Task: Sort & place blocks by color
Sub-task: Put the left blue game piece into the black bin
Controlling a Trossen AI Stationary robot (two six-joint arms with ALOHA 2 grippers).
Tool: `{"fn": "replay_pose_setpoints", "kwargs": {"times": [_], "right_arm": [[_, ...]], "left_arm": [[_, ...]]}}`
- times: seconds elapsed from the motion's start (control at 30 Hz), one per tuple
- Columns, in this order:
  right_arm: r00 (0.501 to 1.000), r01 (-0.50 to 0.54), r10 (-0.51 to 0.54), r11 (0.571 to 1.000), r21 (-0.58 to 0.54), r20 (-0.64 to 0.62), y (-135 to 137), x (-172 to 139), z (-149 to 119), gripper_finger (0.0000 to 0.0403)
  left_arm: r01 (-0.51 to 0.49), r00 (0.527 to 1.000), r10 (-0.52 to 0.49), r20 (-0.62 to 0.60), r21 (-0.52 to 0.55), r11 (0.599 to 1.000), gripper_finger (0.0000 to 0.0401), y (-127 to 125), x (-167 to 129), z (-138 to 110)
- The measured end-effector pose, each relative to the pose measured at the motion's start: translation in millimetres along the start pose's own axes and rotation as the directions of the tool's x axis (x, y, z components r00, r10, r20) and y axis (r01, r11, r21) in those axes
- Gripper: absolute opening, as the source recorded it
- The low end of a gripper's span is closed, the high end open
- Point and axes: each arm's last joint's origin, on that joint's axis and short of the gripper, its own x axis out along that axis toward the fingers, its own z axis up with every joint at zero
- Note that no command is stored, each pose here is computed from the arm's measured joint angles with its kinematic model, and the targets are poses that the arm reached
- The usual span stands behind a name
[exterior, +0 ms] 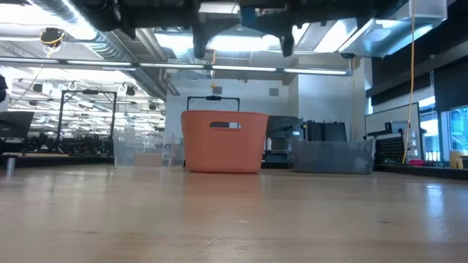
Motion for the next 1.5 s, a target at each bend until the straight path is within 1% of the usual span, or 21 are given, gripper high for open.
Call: {"fn": "replay_pose_setpoints", "kwargs": {"times": [0.1,0.2,0.27,0.37,0.5,0.57,0.63,0.73,0.8,0.87,0.97,1.07,1.2,1.4,1.43,1.5], "right_arm": [[0.998,0.045,-0.047,0.998,-0.047,-0.039,-3.4,-15.3,8.3,0.0141],[0.995,0.073,-0.078,0.994,-0.084,-0.056,-3.2,-34.9,18.9,0.0141],[0.991,0.105,-0.113,0.988,-0.110,-0.067,-2.3,-48.7,23.7,0.0141],[0.985,0.156,-0.164,0.979,-0.128,-0.055,-2.7,-69.4,22.4,0.0141],[0.973,0.224,-0.228,0.969,-0.103,-0.029,-8.2,-95.5,8.5,0.0141],[0.966,0.256,-0.258,0.964,-0.074,-0.019,-13.0,-106.5,-2.8,0.0141],[0.958,0.285,-0.285,0.958,-0.042,-0.002,-17.5,-116.4,-12.8,0.0141],[0.939,0.343,-0.343,0.939,0.018,0.012,-25.9,-126.5,-25.1,0.0141],[0.915,0.403,-0.404,0.913,0.069,0.008,-33.3,-129.8,-29.7,0.0141],[0.887,0.460,-0.461,0.881,0.108,-0.013,-41.7,-131.4,-30.9,0.0141],[0.832,0.554,-0.548,0.820,0.141,-0.086,-56.0,-130.6,-31.9,0.0141],[0.769,0.639,-0.623,0.753,0.155,-0.143,-71.9,-129.8,-30.8,0.0143],[0.672,0.740,-0.705,0.652,0.166,-0.225,-95.9,-130.1,-36.7,0.0161],[0.580,0.814,-0.754,0.551,0.185,-0.307,-127.7,-129.3,-43.3,0.0156],[0.568,0.822,-0.761,0.538,0.185,-0.313,-131.9,-128.9,-44.1,0.0155],[0.561,0.828,-0.763,0.527,0.192,-0.321,-138.2,-127.6,-45.2,0.0155]], "left_arm": [[0.001,0.999,-0.001,-0.041,-0.019,1.000,0.0232,3.4,-10.0,9.0],[-0.049,0.996,0.048,-0.080,-0.011,0.999,0.0237,6.5,-21.7,17.0],[-0.065,0.996,0.067,-0.060,0.033,0.997,0.0235,4.4,-31.1,26.8],[-0.102,0.994,0.106,-0.039,0.096,0.990,0.0233,1.2,-45.5,39.3],[-0.171,0.985,0.169,0.027,0.160,0.972,0.0233,-6.9,-63.4,52.0],[-0.211,0.977,0.204,0.060,0.166,0.963,0.0233,-8.0,-72.6,49.6],[-0.246,0.968,0.235,0.092,0.153,0.957,0.0233,-5.9,-80.9,42.1],[-0.266,0.958,0.254,0.136,0.075,0.961,0.0233,-1.0,-95.2,22.2],[-0.260,0.952,0.253,0.170,0.020,0.966,0.0233,1.0,-103.9,10.5],[-0.266,0.946,0.268,0.180,-0.036,0.963,0.0233,3.8,-110.4,-0.5],[-0.282,0.940,0.293,0.175,-0.086,0.956,0.0233,5.4,-114.5,-9.7],[-0.288,0.937,0.299,0.181,-0.087,0.954,0.0233,4.2,-114.0,-10.7],[-0.286,0.935,0.298,0.191,-0.086,0.954,0.0234,3.1,-113.5,-8.7],[-0.287,0.935,0.298,0.191,-0.087,0.954,0.0234,3.1,-113.5,-8.7],[-0.287,0.935,0.299,0.191,-0.087,0.954,0.0234,3.1,-113.5,-8.6],[-0.286,0.935,0.298,0.191,-0.088,0.954,0.0234,3.1,-113.5,-8.6]]}}
